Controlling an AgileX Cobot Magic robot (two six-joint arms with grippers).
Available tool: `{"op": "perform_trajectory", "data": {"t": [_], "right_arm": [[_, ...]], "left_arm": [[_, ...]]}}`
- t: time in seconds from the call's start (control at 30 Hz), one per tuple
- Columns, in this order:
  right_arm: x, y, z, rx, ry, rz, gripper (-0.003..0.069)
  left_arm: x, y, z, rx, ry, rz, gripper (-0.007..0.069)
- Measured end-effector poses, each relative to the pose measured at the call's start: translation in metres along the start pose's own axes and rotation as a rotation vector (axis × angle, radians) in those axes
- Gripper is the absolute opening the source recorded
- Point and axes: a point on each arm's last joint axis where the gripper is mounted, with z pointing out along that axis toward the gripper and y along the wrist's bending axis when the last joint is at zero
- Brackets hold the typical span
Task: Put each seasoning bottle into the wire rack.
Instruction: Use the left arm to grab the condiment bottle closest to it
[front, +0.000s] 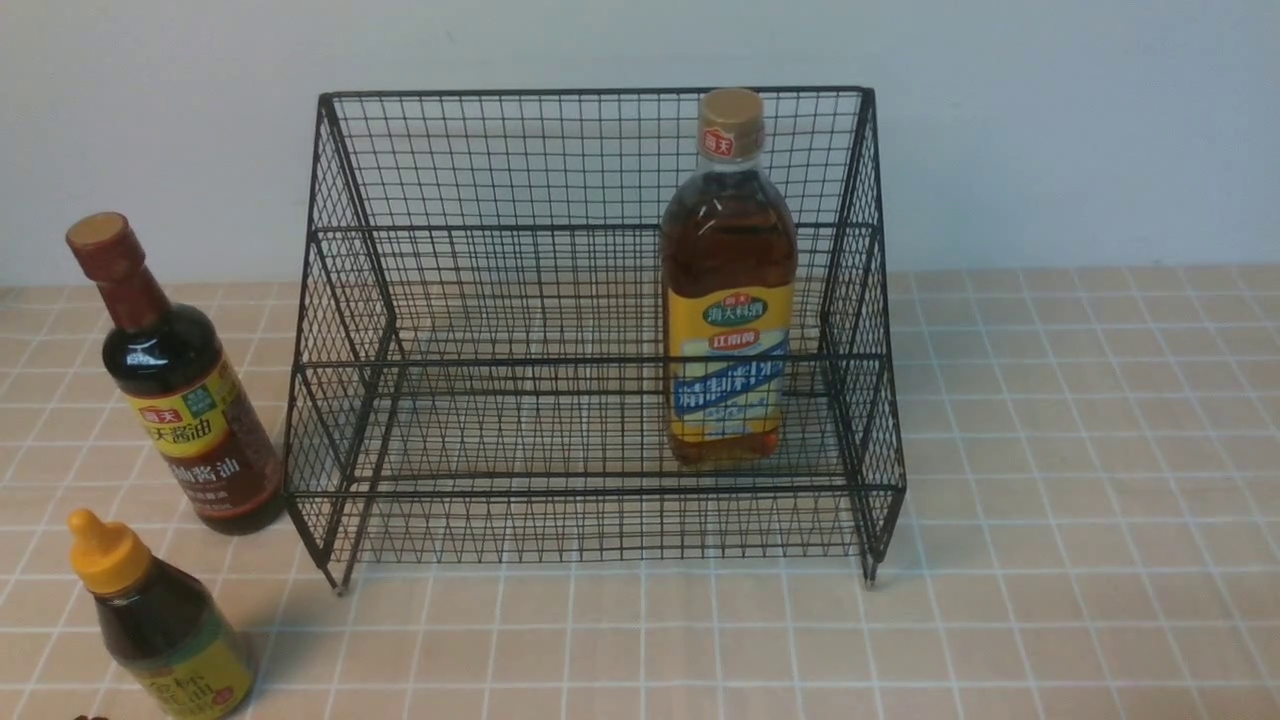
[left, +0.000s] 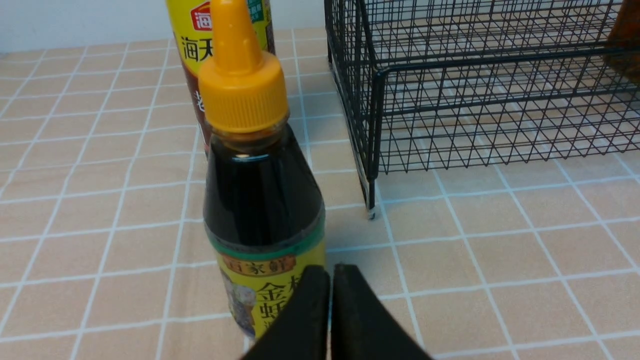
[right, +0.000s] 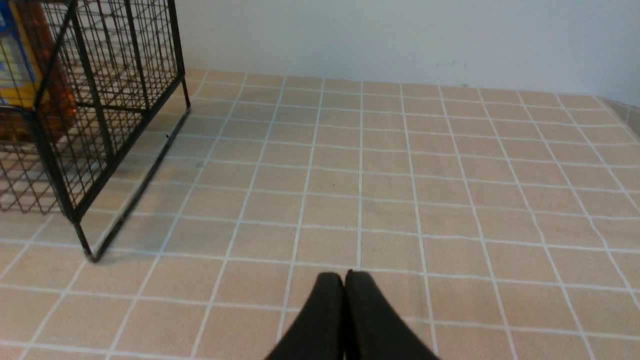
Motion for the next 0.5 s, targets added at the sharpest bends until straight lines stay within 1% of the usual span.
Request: {"op": "perform_trajectory", "data": {"t": [0.5], "right_arm": [[-0.0008,0.0000,0.0002,0.001,-0.014,-0.002,-0.0013]], "left_arm": [[0.0000,0.0000,0.0000,0.000,0.000,0.000,-0.0007]]}}
